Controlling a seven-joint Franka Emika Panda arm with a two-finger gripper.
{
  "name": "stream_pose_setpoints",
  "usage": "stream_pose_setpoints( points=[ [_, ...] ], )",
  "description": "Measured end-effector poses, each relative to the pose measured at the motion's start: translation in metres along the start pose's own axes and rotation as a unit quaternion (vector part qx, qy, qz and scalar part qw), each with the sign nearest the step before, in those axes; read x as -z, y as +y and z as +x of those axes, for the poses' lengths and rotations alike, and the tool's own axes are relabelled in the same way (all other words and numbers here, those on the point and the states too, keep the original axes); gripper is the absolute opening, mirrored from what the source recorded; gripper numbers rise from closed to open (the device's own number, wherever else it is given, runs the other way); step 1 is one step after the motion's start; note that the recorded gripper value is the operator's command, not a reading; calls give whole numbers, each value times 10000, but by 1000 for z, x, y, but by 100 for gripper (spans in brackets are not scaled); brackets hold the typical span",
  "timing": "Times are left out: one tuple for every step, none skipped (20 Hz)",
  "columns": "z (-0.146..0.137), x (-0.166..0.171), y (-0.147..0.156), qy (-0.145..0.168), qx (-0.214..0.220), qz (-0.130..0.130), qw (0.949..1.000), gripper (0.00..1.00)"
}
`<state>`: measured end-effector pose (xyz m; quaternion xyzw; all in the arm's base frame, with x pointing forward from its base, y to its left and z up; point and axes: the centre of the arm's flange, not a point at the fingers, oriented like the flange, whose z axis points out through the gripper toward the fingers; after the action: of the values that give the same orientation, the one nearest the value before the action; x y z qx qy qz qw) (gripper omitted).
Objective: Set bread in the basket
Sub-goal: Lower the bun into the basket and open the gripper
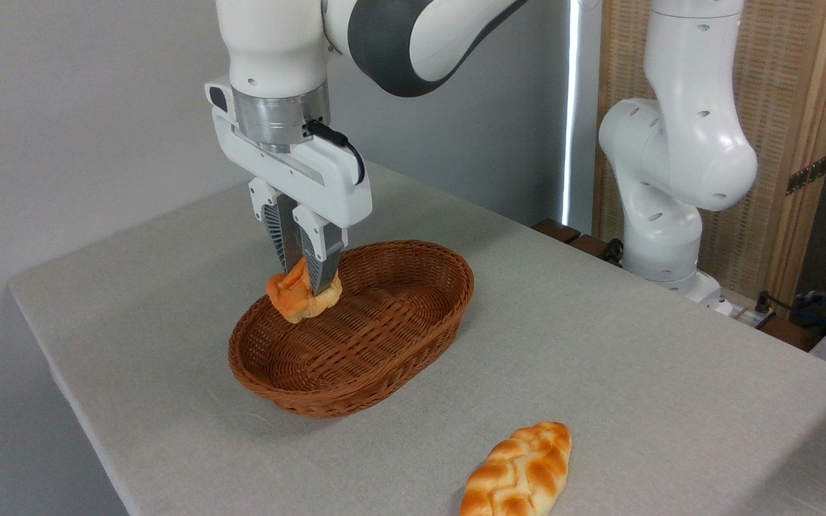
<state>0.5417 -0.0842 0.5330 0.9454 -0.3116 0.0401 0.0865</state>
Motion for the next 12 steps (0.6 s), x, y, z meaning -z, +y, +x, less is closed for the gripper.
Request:
stream_pose_setpoints(
  points=[
    [0,0,0,-2,0,0,10000,86],
    [0,0,0,-3,1,-1,10000,88],
    [0,0,0,-4,3,-1,10000,89],
    [0,-1,-1,-6,5,-1,10000,92],
    [0,-1,-1,-9,13,-2,10000,97],
    [-1,-2,-3,-14,26,-3,10000,100],
    [-1,-2,-4,-19,41,-4,10000,100],
    [-2,-3,-6,-24,54,-4,10000,100],
    [-2,-3,-7,-36,62,6,10000,100],
    [-3,-4,-9,-55,59,31,10000,100],
    [-3,-4,-9,-69,54,53,9999,100],
    [-3,-4,-9,-79,48,69,9999,100]
  ],
)
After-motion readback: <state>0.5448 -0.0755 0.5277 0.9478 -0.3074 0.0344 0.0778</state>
